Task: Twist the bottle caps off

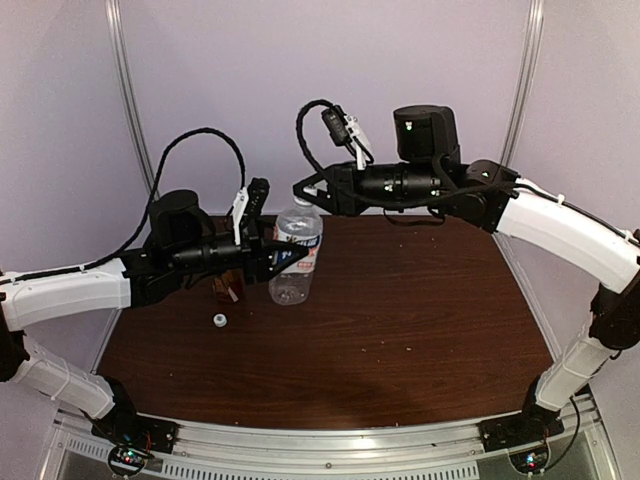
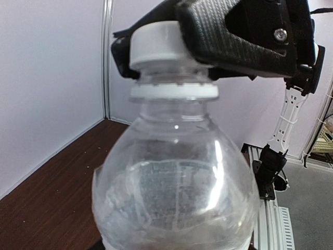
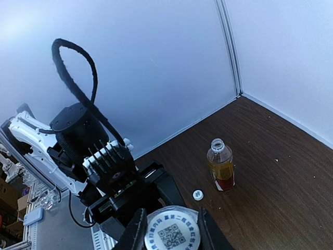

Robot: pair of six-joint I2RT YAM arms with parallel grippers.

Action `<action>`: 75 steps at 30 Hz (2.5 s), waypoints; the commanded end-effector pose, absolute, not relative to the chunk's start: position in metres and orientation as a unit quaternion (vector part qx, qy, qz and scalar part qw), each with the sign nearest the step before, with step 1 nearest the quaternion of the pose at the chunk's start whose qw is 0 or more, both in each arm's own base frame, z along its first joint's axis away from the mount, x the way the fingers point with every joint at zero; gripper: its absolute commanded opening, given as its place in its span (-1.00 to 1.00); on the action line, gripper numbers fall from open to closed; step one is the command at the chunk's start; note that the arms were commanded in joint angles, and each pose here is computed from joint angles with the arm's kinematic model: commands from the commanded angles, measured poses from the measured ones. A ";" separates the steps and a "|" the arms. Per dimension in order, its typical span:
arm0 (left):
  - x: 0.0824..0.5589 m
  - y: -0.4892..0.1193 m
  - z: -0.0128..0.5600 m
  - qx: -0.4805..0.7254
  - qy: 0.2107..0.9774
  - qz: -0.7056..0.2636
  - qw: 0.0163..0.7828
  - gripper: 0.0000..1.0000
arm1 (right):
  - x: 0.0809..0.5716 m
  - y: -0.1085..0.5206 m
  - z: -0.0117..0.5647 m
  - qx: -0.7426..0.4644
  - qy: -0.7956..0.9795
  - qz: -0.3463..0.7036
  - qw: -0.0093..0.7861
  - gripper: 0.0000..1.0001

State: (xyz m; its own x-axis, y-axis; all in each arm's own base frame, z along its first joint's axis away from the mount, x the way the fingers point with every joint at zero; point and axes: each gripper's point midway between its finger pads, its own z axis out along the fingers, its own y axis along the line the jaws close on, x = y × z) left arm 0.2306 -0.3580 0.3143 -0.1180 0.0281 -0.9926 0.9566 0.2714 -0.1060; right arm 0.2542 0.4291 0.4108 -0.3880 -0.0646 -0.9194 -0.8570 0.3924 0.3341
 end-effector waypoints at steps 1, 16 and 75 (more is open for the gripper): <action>0.202 -0.362 0.335 0.459 0.539 -0.477 0.520 -0.32 | 0.227 0.422 0.439 -0.409 0.628 0.475 0.462 -0.69; 0.121 -0.354 0.345 0.574 0.405 -0.597 0.387 -0.32 | 0.159 0.408 0.437 -0.592 0.464 0.536 0.382 -0.45; 0.224 -0.359 0.345 0.421 0.580 -0.449 0.534 -0.32 | 0.262 0.412 0.434 -0.298 0.724 0.407 0.471 0.59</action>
